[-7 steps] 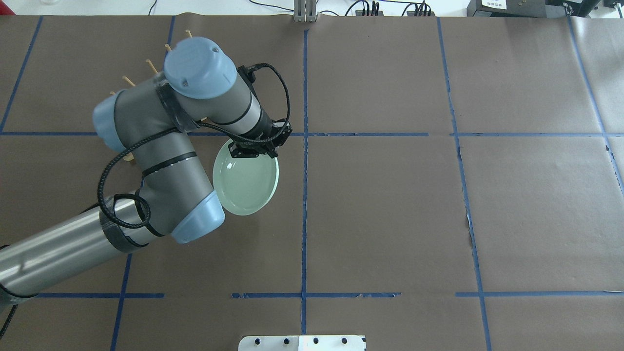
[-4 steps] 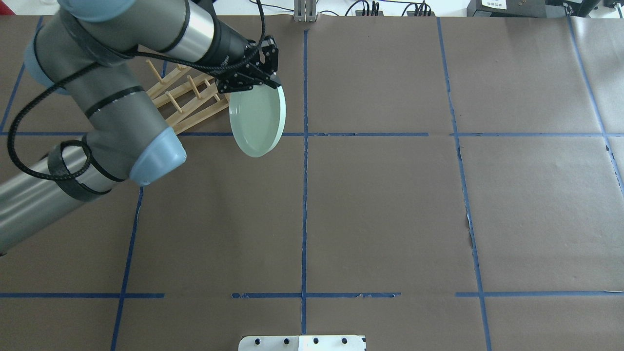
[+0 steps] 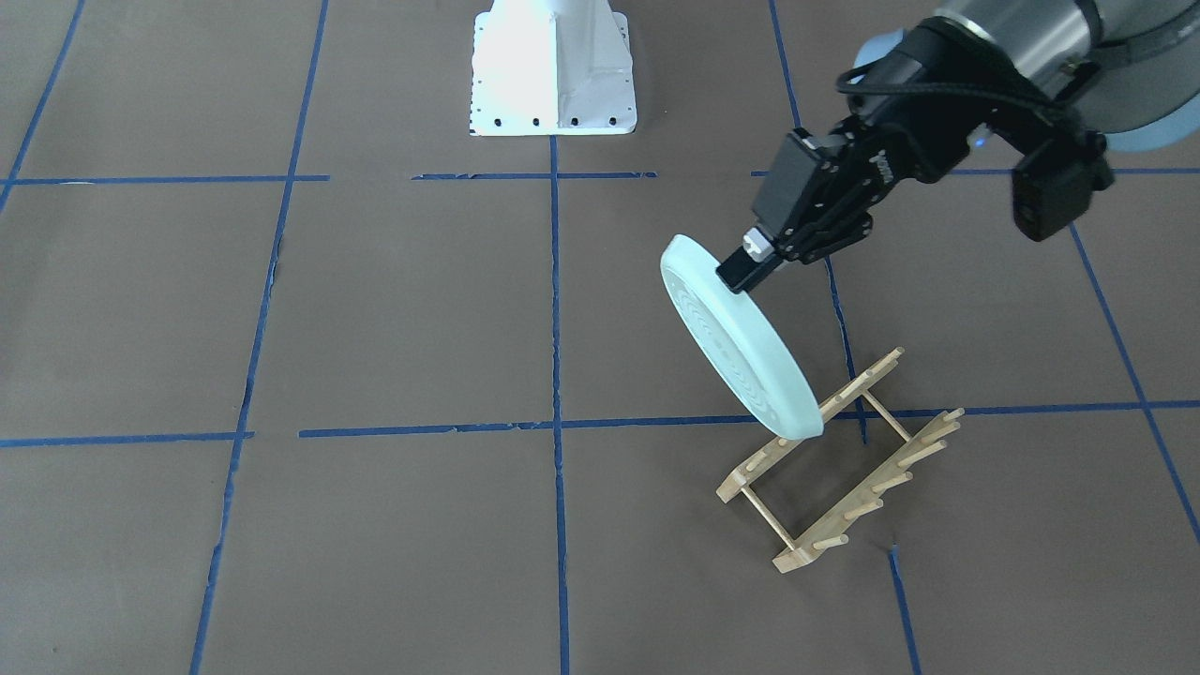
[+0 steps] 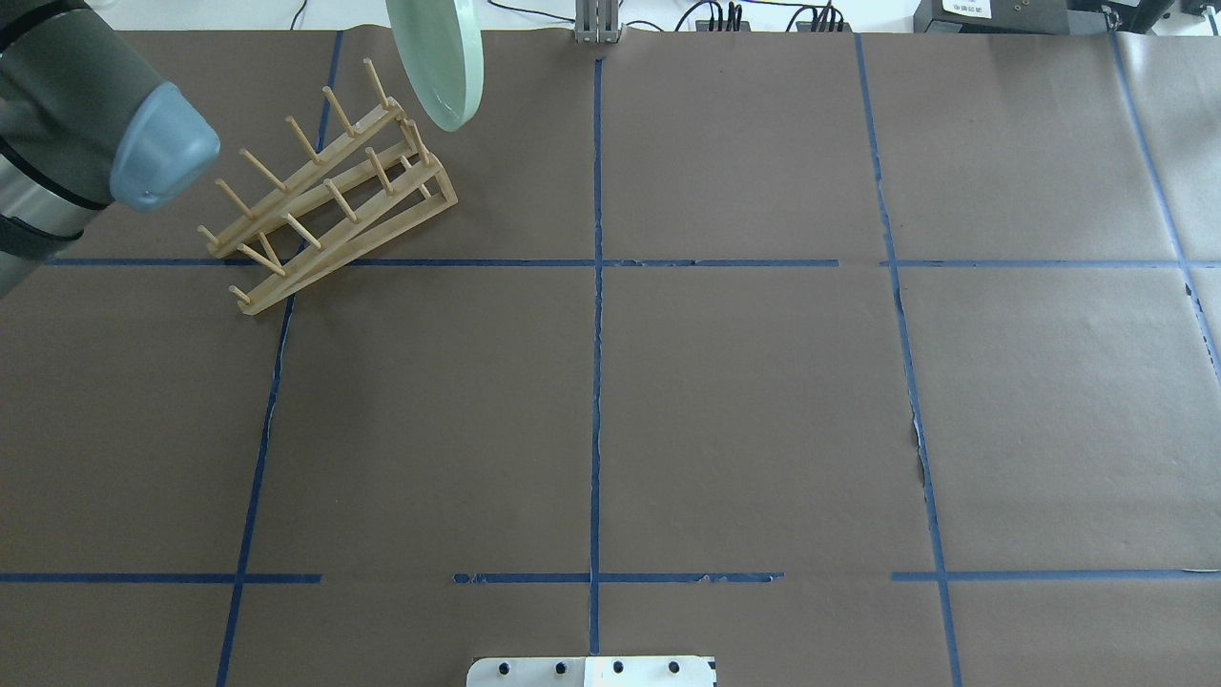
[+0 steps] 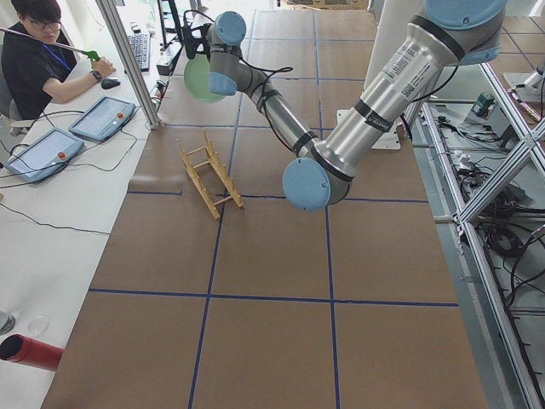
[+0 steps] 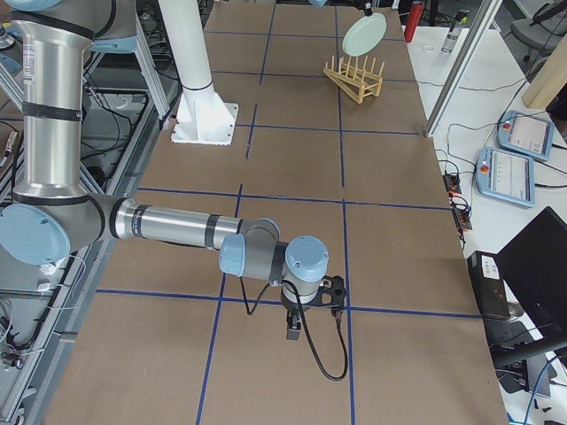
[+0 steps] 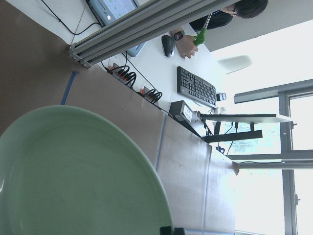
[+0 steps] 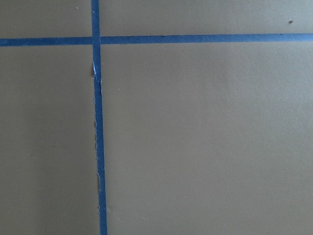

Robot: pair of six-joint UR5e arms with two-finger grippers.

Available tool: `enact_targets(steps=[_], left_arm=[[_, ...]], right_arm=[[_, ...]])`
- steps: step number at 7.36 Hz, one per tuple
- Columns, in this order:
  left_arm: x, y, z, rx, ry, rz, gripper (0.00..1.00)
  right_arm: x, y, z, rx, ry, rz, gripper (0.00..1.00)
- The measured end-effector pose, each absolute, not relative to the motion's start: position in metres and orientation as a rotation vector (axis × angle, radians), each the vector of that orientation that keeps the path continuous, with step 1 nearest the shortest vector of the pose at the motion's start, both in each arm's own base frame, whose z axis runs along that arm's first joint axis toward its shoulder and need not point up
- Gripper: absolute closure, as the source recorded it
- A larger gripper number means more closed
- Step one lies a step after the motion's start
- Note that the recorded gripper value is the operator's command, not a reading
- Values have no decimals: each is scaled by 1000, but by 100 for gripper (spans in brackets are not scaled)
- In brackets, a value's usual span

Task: Place plate on rack
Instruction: 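Lift the upright plate with the left gripper above the wooden rack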

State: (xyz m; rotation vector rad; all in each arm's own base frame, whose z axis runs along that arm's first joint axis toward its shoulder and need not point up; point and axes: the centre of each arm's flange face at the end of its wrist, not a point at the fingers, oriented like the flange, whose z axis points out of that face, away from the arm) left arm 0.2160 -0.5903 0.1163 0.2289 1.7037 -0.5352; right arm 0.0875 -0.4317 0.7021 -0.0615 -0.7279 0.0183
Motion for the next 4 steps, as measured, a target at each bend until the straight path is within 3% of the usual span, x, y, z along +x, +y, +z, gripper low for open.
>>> enact_targets(steps=[4], left_arm=[[193, -624, 217, 303, 1756, -634, 100]], right_arm=[[87, -432, 702, -62, -728, 18, 0]])
